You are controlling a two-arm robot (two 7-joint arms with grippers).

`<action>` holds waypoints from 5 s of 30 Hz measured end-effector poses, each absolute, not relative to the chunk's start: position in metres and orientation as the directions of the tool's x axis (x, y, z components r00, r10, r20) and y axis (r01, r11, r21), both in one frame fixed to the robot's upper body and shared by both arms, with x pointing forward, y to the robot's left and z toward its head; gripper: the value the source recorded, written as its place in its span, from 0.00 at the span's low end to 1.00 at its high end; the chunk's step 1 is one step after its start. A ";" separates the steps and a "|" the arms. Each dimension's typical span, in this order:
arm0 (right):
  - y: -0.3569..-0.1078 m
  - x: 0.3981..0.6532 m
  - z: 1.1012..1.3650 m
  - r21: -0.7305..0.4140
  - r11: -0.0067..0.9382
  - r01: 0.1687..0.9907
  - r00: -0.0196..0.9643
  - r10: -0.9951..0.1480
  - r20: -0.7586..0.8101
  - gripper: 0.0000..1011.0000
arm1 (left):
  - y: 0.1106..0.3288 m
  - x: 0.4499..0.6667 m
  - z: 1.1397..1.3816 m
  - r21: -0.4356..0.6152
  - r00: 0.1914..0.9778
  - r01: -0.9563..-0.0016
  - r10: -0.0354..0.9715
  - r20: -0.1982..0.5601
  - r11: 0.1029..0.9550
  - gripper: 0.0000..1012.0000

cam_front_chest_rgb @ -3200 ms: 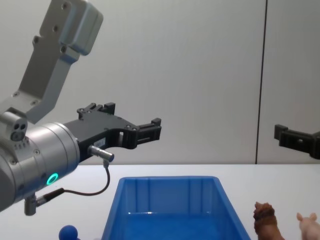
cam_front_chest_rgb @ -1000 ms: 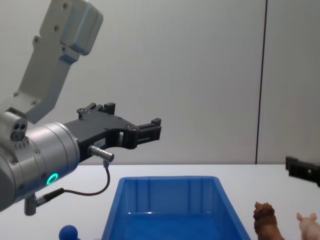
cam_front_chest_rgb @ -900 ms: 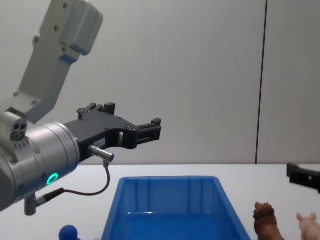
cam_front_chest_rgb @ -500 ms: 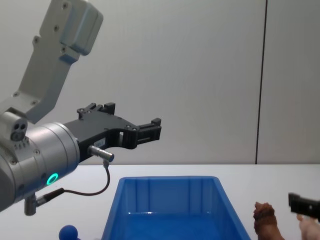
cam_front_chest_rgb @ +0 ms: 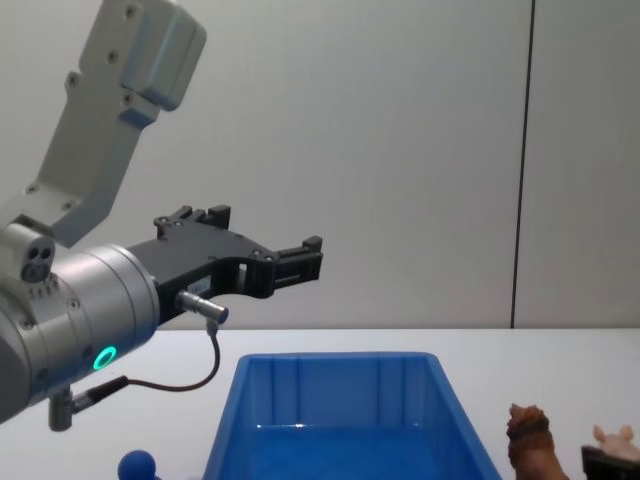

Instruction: Pick up the two dolls from the table and place them into the box.

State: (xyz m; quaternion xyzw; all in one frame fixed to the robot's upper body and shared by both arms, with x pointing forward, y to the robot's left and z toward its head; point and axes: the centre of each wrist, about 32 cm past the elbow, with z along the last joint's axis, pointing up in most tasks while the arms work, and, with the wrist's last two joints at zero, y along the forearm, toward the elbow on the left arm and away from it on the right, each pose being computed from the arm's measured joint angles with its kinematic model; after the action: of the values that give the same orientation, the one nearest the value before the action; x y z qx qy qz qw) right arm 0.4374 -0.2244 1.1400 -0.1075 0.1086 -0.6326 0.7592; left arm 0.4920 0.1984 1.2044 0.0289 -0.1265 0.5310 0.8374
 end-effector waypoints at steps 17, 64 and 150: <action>-0.223 0.434 1.133 -0.360 0.153 0.920 0.154 -0.988 -0.027 0.42 | 0.198 0.492 1.204 -0.086 0.404 -0.897 0.882 0.243 0.434 0.99; -0.176 0.484 1.185 -0.090 0.552 0.829 0.540 -0.832 -0.130 0.47 | 0.198 0.492 1.204 -0.086 0.404 -0.897 0.882 0.242 0.434 0.99; -0.196 0.447 1.148 -0.367 0.329 0.870 0.308 -0.944 -0.118 0.73 | 0.198 0.492 1.204 -0.086 0.404 -0.897 0.882 0.242 0.434 0.99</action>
State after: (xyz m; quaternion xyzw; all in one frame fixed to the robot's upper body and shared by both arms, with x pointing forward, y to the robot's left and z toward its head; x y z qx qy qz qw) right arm 0.4471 -0.1956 1.1485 -0.1182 0.1573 -0.5670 0.7999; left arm 0.4920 0.1984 1.2044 0.0289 -0.1265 0.5311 0.8373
